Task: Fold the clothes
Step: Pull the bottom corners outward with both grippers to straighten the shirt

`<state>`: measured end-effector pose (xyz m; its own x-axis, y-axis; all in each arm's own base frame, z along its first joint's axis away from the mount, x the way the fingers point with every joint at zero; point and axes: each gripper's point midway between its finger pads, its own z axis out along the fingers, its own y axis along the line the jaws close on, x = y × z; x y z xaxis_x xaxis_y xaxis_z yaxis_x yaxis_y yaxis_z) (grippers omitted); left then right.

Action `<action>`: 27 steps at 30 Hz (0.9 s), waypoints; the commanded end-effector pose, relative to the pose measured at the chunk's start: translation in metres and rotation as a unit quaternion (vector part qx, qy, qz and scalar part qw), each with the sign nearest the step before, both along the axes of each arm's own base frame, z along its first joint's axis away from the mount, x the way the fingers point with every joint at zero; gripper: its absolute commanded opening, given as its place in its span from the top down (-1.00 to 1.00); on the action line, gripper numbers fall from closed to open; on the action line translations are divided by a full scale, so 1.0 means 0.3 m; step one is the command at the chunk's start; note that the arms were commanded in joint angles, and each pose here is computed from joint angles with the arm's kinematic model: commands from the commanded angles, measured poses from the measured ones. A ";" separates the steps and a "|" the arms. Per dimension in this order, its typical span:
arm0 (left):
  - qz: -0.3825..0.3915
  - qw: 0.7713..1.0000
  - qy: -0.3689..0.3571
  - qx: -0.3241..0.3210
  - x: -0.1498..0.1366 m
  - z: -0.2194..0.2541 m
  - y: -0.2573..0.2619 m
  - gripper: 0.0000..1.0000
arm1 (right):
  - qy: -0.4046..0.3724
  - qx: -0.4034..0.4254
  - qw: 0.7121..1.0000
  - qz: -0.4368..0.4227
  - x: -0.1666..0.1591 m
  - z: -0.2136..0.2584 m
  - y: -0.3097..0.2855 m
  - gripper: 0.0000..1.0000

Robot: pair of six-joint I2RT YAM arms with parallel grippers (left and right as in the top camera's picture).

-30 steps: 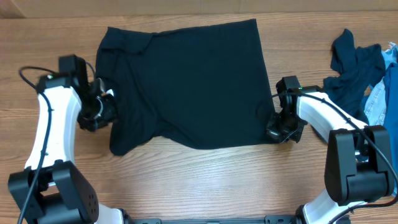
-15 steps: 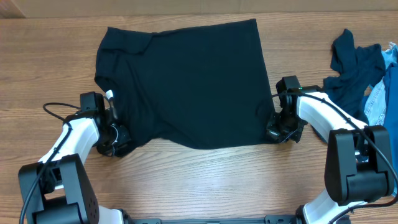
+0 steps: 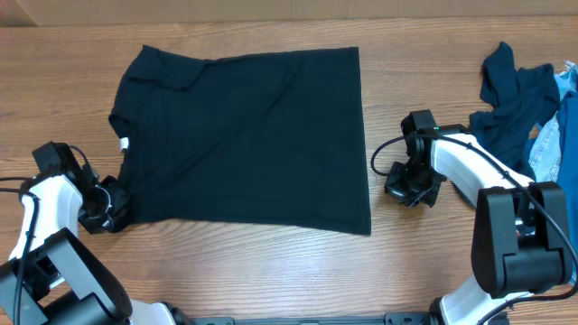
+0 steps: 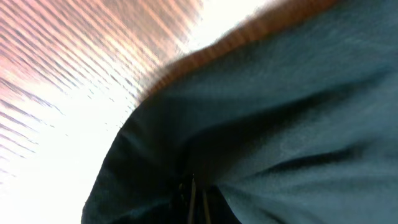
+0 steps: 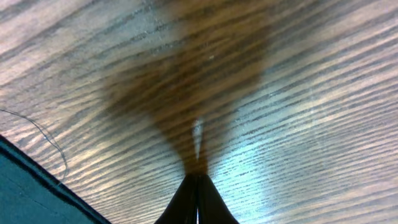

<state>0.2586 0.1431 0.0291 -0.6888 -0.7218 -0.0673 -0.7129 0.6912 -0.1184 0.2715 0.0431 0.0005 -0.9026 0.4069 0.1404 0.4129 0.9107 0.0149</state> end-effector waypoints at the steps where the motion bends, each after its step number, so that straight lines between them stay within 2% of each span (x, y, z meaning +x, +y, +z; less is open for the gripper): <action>1: -0.020 1.000 -0.018 -0.002 0.037 0.032 0.012 0.88 | -0.037 0.113 0.989 0.086 0.027 0.042 0.118 0.92; 2: -0.021 1.000 -0.016 -0.002 0.034 0.031 0.011 0.89 | -0.050 0.154 0.980 0.118 0.034 0.063 0.167 0.92; 5: -0.021 1.000 -0.010 -0.006 0.024 0.030 0.004 0.89 | -0.084 0.210 0.959 0.174 0.046 0.122 0.252 0.91; 6: -0.021 1.000 -0.009 -0.007 0.022 0.030 0.003 0.88 | -0.083 0.207 0.958 0.178 0.041 0.126 0.257 0.74; 9: -0.021 1.000 -0.007 -0.008 0.019 0.030 0.001 0.88 | -0.064 0.208 0.960 0.175 0.008 0.116 0.257 0.00; 11: -0.021 1.000 -0.005 -0.009 0.016 0.029 0.000 0.89 | -0.051 0.206 0.963 0.165 -0.016 0.098 0.250 -0.13; 13: -0.021 1.000 -0.004 -0.010 0.014 0.029 -0.002 0.89 | -0.030 0.206 0.966 0.154 -0.051 0.071 0.245 -0.15; 19: -0.028 1.000 -0.002 -0.010 0.011 0.029 -0.004 0.89 | 0.042 0.211 0.971 0.104 -0.203 0.005 0.234 -0.10; 25: -0.028 1.000 0.001 -0.012 0.006 0.028 -0.007 0.90 | 0.051 0.235 0.966 0.097 -0.222 0.014 0.257 0.92; 27: -0.028 1.000 0.001 -0.012 0.006 0.028 -0.007 0.90 | 0.052 0.235 0.966 0.097 -0.223 0.015 0.257 0.92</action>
